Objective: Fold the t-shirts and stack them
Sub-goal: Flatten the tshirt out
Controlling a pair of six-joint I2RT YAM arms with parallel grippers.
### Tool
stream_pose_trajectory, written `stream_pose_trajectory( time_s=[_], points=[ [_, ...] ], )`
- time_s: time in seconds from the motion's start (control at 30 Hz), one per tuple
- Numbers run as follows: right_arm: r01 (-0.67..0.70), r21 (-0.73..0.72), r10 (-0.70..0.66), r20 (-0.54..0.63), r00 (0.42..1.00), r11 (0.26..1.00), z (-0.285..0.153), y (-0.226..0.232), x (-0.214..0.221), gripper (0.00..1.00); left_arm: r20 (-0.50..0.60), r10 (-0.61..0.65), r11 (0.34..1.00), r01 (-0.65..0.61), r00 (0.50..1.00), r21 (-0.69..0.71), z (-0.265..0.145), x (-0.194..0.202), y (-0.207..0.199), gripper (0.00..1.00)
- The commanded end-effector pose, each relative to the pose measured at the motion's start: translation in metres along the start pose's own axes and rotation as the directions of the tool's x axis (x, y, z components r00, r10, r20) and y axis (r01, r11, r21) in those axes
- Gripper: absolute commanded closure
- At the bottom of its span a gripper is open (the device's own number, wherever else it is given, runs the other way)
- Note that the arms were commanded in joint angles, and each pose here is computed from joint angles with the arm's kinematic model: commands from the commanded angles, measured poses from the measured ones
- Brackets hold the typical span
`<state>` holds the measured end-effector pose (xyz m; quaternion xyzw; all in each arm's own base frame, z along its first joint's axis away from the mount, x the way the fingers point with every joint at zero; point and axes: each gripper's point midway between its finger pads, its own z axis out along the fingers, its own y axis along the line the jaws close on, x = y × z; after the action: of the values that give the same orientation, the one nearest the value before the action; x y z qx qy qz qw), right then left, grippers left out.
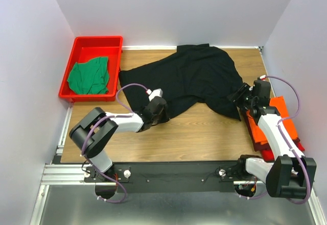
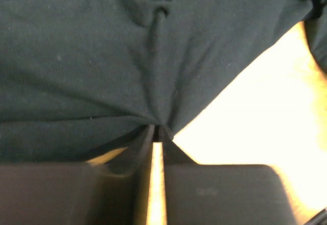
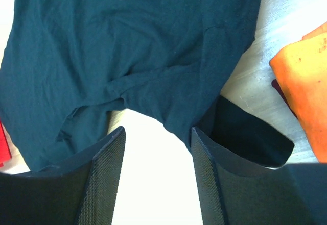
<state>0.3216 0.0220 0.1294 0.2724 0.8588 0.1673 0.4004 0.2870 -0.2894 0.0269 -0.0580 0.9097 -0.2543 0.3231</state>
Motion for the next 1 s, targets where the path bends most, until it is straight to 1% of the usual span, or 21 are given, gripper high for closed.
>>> stream_pose_trajectory(
  time_s=[0.0, 0.07, 0.1, 0.2, 0.23, 0.3, 0.33, 0.37, 0.4, 0.43, 0.47, 0.57, 0.6, 0.67, 0.7, 0.73, 0.8, 0.97],
  points=[
    [0.018, -0.024, -0.019, -0.003, 1.000, 1.000, -0.006, 0.000, 0.005, 0.37, 0.127, -0.063, 0.995, 0.052, 0.990, 0.091, -0.019, -0.026, -0.017, 0.73],
    [0.018, -0.024, -0.018, -0.006, 1.000, 1.000, -0.007, -0.001, 0.007, 0.37, 0.156, -0.071, 0.994, 0.057, 0.985, 0.095, -0.030, -0.031, -0.015, 0.70],
    [0.020, -0.029, -0.020, -0.006, 1.000, 0.999, -0.008, 0.000, 0.007, 0.37, 0.192, -0.088, 0.993, 0.070, 0.977, 0.097, -0.041, -0.041, -0.017, 0.68],
    [0.026, -0.038, -0.026, -0.009, 1.000, 0.999, -0.010, 0.001, 0.009, 0.37, 0.218, -0.103, 0.994, 0.095, 0.970, 0.044, -0.057, -0.047, -0.005, 0.65],
    [0.027, -0.040, -0.028, -0.009, 1.000, 0.999, -0.011, 0.001, 0.010, 0.37, 0.261, -0.132, 0.991, 0.127, 0.956, 0.036, -0.067, -0.057, -0.003, 0.65],
    [0.027, -0.042, -0.028, -0.011, 1.000, 0.999, -0.011, 0.001, 0.011, 0.37, 0.262, -0.145, 0.984, 0.167, 0.954, -0.062, -0.076, -0.054, 0.017, 0.65],
    [0.027, -0.044, -0.028, -0.014, 1.000, 0.999, -0.011, 0.001, 0.011, 0.37, 0.304, -0.184, 0.969, 0.225, 0.935, -0.105, -0.082, -0.060, 0.027, 0.65],
    [0.027, -0.044, -0.028, -0.016, 0.999, 0.999, -0.010, 0.001, 0.012, 0.37, 0.293, -0.171, 0.956, 0.229, 0.941, -0.180, -0.086, -0.058, 0.040, 0.62],
    [0.028, -0.045, -0.028, -0.018, 0.999, 0.999, -0.010, 0.002, 0.012, 0.37, 0.295, -0.170, 0.949, 0.237, 0.940, -0.209, -0.088, -0.059, 0.045, 0.61],
    [0.027, -0.044, -0.028, -0.021, 0.999, 0.999, -0.010, 0.001, 0.013, 0.37, 0.309, -0.173, 0.940, 0.250, 0.935, -0.232, -0.089, -0.064, 0.047, 0.60],
    [0.025, -0.045, -0.026, -0.023, 0.999, 0.999, -0.009, 0.001, 0.014, 0.37, 0.293, -0.168, 0.926, 0.252, 0.941, -0.281, -0.089, -0.059, 0.059, 0.59],
    [0.024, -0.046, -0.025, -0.028, 0.999, 0.999, -0.009, 0.001, 0.015, 0.37, 0.265, -0.169, 0.915, 0.251, 0.949, -0.316, -0.082, -0.057, 0.072, 0.58],
    [0.024, -0.049, -0.025, -0.032, 0.999, 0.998, -0.009, 0.001, 0.016, 0.37, 0.259, -0.184, 0.904, 0.266, 0.948, -0.336, -0.079, -0.061, 0.083, 0.58],
    [0.024, -0.052, -0.026, -0.030, 0.999, 0.998, -0.010, 0.002, 0.016, 0.37, 0.258, -0.196, 0.895, 0.280, 0.946, -0.347, -0.076, -0.065, 0.097, 0.58],
    [0.026, -0.053, -0.027, -0.029, 0.999, 0.998, -0.010, 0.002, 0.016, 0.37, 0.276, -0.202, 0.896, 0.291, 0.940, -0.335, -0.075, -0.072, 0.099, 0.58],
    [0.027, -0.055, -0.029, -0.030, 0.999, 0.998, -0.011, 0.002, 0.017, 0.37, 0.284, -0.212, 0.884, 0.307, 0.935, -0.351, -0.075, -0.077, 0.111, 0.58],
    [0.028, -0.061, -0.030, -0.033, 0.999, 0.998, -0.011, 0.003, 0.018, 0.37, 0.296, -0.213, 0.880, 0.314, 0.931, -0.355, -0.072, -0.084, 0.117, 0.58],
    [0.031, -0.066, -0.033, -0.039, 0.999, 0.997, -0.011, 0.003, 0.019, 0.37, 0.270, -0.202, 0.856, 0.304, 0.942, -0.419, -0.057, -0.086, 0.132, 0.58]
  ],
)
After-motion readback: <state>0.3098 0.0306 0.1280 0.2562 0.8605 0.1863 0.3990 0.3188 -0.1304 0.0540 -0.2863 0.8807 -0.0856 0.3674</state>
